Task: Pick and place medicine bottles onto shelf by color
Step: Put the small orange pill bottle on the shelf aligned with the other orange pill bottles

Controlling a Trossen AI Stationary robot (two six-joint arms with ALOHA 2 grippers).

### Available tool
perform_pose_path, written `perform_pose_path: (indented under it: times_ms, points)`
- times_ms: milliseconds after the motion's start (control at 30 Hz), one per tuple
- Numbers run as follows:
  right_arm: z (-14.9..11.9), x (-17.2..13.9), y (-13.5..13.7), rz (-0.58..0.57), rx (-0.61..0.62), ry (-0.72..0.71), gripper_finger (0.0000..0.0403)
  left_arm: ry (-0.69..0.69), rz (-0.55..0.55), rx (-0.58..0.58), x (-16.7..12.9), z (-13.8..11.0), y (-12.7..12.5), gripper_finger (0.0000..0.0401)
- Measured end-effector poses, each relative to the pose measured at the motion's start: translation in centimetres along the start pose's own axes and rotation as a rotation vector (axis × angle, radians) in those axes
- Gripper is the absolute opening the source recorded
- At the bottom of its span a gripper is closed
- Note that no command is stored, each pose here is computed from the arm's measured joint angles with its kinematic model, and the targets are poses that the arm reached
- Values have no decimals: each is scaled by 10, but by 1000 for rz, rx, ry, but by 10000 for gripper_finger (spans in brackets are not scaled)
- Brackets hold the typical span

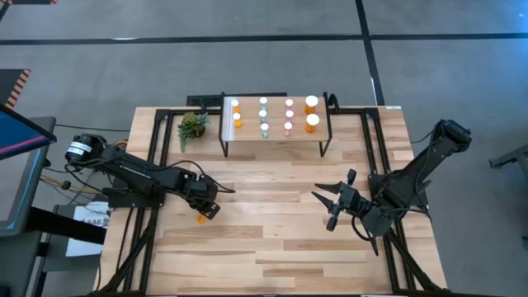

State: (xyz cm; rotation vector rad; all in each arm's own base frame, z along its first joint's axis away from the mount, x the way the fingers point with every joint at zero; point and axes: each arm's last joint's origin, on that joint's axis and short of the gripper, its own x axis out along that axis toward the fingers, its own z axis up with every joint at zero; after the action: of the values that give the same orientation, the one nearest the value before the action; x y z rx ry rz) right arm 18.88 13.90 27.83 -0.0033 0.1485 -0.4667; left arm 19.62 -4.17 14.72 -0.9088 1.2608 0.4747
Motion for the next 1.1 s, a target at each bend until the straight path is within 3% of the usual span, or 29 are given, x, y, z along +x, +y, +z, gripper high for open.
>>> perform_pose_path:
  times_ms: [333,533,667,833,967,1100]
  points:
    - [0,0,0,0,0,0,133,-17,-15,17,0,1,-2,88]
    - [0,0,0,0,0,0,133,-183,-101,90,-11,10,-16,85]
    - [0,0,0,0,0,0,133,-422,-84,161,-34,20,-28,87]
    - [0,0,0,0,0,0,133,-866,-4,207,-76,33,-44,87]
    - [0,0,0,1,3,-1,133,-1226,76,149,-104,43,-52,87]
    - [0,0,0,0,4,-1,133,-1386,123,83,-114,57,-58,87]
